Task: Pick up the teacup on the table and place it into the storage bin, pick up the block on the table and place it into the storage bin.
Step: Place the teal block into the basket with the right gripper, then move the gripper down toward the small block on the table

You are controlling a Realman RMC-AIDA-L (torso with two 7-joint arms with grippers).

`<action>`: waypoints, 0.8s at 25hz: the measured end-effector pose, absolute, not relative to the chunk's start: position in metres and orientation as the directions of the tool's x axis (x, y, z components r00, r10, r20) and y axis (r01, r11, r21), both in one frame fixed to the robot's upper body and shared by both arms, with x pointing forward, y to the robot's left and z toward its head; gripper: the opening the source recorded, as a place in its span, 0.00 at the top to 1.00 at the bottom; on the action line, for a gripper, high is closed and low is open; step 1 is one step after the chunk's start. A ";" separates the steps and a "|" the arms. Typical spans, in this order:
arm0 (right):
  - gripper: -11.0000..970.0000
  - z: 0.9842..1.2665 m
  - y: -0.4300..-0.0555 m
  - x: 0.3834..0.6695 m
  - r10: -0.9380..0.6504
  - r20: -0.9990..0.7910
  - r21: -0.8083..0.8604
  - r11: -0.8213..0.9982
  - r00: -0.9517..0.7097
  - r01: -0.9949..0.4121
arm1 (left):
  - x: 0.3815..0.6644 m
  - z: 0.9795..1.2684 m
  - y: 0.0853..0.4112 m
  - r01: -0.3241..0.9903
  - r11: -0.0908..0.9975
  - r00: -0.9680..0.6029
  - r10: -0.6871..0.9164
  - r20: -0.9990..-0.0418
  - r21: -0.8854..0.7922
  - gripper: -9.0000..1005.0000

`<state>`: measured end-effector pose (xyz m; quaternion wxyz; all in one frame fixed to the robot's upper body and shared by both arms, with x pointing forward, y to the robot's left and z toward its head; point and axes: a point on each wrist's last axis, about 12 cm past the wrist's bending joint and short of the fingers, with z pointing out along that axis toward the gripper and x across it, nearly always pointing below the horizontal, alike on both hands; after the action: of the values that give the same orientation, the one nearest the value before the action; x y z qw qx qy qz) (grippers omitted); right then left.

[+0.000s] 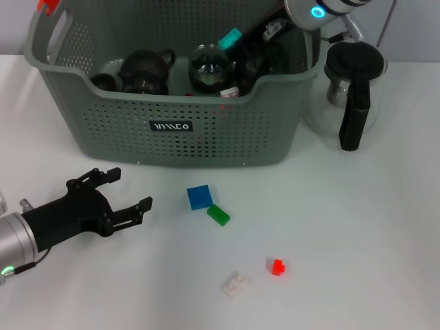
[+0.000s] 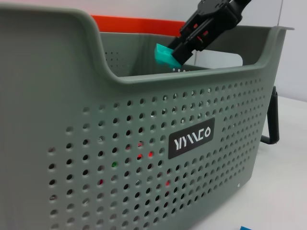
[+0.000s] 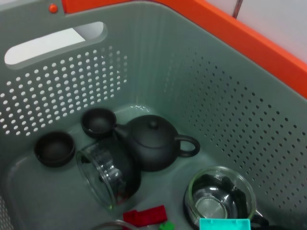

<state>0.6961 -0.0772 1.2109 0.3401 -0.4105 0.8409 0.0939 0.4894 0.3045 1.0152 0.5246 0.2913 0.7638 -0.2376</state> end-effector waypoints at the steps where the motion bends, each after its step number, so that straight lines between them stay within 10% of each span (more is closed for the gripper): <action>1: 0.51 1.211 -0.078 0.696 -0.627 -0.649 -0.123 0.646 -0.432 -0.754 | 0.489 1.015 0.305 0.694 0.717 -0.280 0.196 -0.940 -0.058 0.11; 8: 0.37 1.248 -0.087 0.685 -0.627 -0.668 -0.105 0.613 -0.401 -0.783 | 0.487 1.015 0.305 0.695 0.717 -0.281 0.192 -0.940 -0.061 0.11; 14: 0.29 1.300 -0.110 0.621 -0.610 -0.738 -0.008 0.433 -0.287 -0.901 | 0.488 1.015 0.306 0.688 0.724 -0.284 0.193 -0.939 -0.059 0.11; 20: 0.29 1.283 -0.141 0.584 -0.693 -0.659 0.095 0.311 -0.294 -0.946 | 0.491 1.015 0.310 0.669 0.741 -0.299 0.191 -0.935 -0.063 0.11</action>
<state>0.5842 -0.1411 1.2827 0.2600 -0.5340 0.7668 0.2433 0.4912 0.3100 1.0153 0.5226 0.2780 0.7728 -0.2288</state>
